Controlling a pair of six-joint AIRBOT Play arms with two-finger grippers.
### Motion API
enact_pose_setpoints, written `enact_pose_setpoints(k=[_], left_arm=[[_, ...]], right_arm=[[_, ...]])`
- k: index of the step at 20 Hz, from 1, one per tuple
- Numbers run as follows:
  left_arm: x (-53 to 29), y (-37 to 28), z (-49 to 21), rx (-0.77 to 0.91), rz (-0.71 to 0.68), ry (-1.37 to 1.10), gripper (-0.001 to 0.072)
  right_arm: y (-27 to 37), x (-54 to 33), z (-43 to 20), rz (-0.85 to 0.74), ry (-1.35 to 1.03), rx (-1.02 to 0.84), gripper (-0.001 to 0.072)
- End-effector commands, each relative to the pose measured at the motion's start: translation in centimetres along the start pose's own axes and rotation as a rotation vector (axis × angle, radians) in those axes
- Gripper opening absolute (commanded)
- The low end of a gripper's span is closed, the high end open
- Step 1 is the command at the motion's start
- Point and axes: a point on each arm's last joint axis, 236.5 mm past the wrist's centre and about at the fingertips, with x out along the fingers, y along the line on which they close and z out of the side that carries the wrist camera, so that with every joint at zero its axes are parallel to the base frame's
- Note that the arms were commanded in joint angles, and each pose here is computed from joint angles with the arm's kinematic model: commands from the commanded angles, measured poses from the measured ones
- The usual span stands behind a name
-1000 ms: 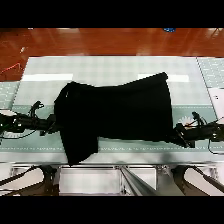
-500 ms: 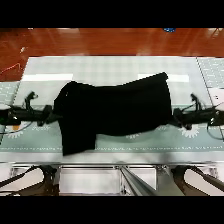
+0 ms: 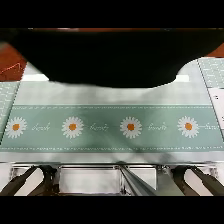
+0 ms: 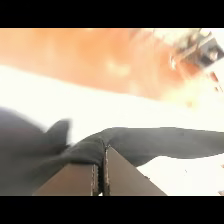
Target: Fold the shirts.
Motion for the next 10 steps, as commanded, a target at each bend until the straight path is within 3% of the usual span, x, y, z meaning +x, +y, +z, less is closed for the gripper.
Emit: enact_pose_setpoints(k=[1,7,10], left_arm=[[-5.3,-10.9,6.9,0.283,0.003,-0.208,0.0024],[-14.9,-17.5,7.8,0.612,0.351,-0.373,0.0024],[-20.0,-19.1,6.6,0.672,0.521,-0.459,0.0024]], right_arm=[[7.3,-8.8,7.4,-0.013,-0.283,-0.181,0.0027],[11.3,-18.2,6.5,-0.176,-0.442,-0.327,0.0027],[11.4,-20.9,3.8,-0.259,-0.414,-0.334,0.0027]])
